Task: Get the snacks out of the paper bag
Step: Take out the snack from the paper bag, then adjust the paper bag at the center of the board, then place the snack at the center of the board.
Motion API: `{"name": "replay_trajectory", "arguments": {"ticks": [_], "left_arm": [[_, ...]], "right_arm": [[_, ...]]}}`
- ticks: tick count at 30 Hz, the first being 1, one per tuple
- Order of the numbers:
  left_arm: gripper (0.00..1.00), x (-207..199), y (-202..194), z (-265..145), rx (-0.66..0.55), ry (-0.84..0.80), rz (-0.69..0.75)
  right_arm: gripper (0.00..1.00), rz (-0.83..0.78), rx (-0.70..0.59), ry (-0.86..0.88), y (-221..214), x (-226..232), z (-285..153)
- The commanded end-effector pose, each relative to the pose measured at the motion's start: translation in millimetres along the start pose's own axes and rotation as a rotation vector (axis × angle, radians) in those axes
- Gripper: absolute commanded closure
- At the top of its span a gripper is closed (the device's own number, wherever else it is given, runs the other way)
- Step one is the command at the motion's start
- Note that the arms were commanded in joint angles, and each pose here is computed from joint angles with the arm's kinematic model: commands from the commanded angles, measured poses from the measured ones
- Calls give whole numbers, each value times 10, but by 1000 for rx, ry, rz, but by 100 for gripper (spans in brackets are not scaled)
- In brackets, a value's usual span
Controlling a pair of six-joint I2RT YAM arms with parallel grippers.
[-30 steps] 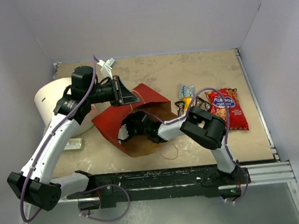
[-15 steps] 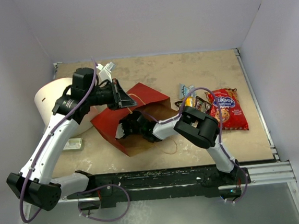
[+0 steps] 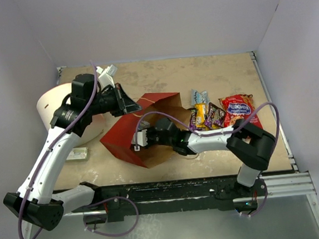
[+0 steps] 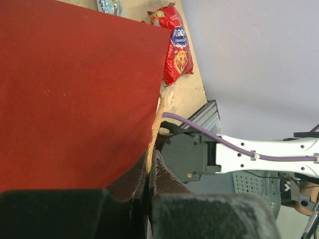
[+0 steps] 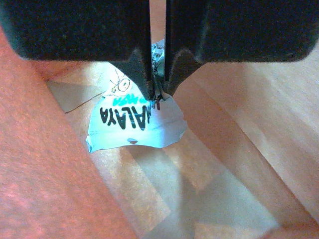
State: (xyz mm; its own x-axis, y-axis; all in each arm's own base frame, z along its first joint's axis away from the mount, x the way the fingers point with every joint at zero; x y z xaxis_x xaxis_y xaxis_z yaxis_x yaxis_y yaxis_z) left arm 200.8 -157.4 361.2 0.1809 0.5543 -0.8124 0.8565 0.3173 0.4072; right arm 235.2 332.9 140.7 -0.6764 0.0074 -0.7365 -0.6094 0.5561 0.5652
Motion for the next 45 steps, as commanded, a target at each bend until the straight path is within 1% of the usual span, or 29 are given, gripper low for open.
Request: {"name": "replay_trajectory", "arguments": {"ticks": [1,4,10,15,17,18,19,21,23,28,30,33,35,37,41,45], "left_arm": [[100,-154,181,-7,-72,-56,95],[100,-179,223,9,-83,-70,109],[100,-181,256,39,-90,-73,110],[100,-149,263,79,-99,-74,105],[100,-149,289,105,-96,-77,89],[100,-154,307,121,-98,-80,86],[100,-157,316,135,-100,-83,76],[100,-165,327,158,-108,-91,45],[100,-189,333,179,-114,-128,11],[100,-332,402,226,-102,-252,-21],[100,-447,466,202,-110,-315,-31],[100,-619,547,124,-137,-393,-33],[100,-688,582,63,-156,-414,-41],[100,-725,592,9,-175,-426,-41],[100,-622,517,-56,-219,-345,-71],[100,-235,330,-57,-242,-173,-191]], "right_arm": [[100,95,-89,33,158,30,-223],[100,104,-78,77,156,92,-363],[100,120,-72,54,275,-23,-832],[100,132,-47,-47,414,-261,-1327],[100,145,-39,-141,511,-453,-1570],[100,173,-59,-184,576,-532,-1681],[100,198,-80,-241,634,-622,-1791],[100,197,-99,-369,722,-822,-2009],[100,209,-89,-499,797,-1033,-2209],[100,306,18,-847,848,-1514,-2533],[100,336,66,-921,811,-1650,-2588],[100,431,63,-1038,755,-1877,-2754],[100,505,46,-1104,671,-1953,-2838],[100,534,40,-1139,614,-1989,-2890],[100,520,50,-1133,607,-2004,-2916],[100,510,69,-1130,580,-1988,-2925]]}}
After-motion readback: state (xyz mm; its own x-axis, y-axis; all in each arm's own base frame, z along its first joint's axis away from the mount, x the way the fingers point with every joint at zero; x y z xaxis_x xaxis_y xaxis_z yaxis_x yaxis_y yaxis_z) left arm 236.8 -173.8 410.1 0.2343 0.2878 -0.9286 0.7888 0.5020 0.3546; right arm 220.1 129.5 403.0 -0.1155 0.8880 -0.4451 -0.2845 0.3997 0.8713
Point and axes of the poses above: each gripper's point midway between its finger pads, its own z axis out along the fingers, its own x axis along the line the jaws close on, y = z × x, the point moved 9 cm from there along -z, back along the fingers, and after that the axes turned 9 degrees about -z, right-handed, at the moved point
